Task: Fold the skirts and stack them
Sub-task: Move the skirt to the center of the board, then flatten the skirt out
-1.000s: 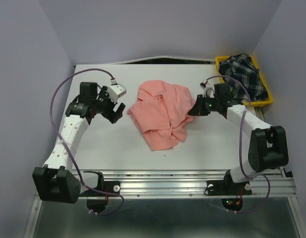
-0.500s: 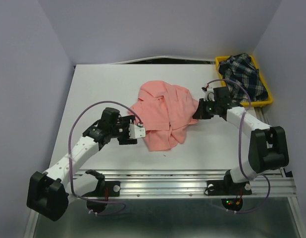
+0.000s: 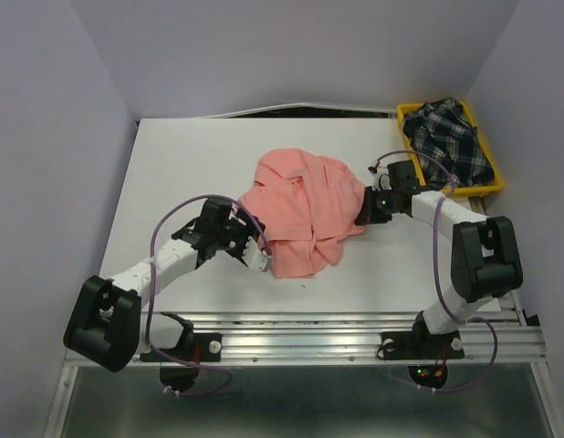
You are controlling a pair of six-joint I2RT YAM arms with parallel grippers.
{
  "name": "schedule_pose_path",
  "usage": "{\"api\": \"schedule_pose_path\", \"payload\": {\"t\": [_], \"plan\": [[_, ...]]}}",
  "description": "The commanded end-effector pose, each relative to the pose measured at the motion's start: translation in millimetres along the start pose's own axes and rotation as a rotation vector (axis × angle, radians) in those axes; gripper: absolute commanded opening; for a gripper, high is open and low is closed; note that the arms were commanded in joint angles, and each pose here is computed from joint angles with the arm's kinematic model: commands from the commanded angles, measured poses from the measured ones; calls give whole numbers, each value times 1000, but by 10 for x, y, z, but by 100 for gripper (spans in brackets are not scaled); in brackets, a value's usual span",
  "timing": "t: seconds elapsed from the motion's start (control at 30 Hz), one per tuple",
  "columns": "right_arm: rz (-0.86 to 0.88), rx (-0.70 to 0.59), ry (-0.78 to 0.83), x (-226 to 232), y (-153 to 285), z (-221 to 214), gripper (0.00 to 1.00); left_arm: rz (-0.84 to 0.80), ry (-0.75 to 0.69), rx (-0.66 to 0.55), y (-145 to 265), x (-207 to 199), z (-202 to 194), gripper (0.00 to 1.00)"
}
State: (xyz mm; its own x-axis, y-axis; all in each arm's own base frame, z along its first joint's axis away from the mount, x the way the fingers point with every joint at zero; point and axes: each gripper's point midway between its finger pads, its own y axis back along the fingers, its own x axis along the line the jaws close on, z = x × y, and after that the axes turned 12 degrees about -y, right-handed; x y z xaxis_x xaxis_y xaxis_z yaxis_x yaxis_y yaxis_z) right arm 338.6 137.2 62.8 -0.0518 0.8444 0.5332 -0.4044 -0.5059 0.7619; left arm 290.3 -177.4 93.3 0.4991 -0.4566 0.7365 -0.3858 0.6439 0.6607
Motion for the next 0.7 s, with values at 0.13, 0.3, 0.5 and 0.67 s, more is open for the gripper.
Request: {"api": "schedule_pose_path", "payload": {"t": [0.13, 0.3, 0.5, 0.67], "plan": [[4, -25, 11, 68, -9, 215, 1, -24, -275, -51, -211, -108, 99, 71], [9, -25, 4, 88, -21, 255, 1, -17, -342, -71, -322, -144, 177, 64], [21, -20, -5, 117, -29, 271, 1, -19, -370, -89, -407, -193, 225, 53], [26, -26, -14, 113, -5, 297, 1, 46, -307, -92, -394, 50, 240, 35]]}}
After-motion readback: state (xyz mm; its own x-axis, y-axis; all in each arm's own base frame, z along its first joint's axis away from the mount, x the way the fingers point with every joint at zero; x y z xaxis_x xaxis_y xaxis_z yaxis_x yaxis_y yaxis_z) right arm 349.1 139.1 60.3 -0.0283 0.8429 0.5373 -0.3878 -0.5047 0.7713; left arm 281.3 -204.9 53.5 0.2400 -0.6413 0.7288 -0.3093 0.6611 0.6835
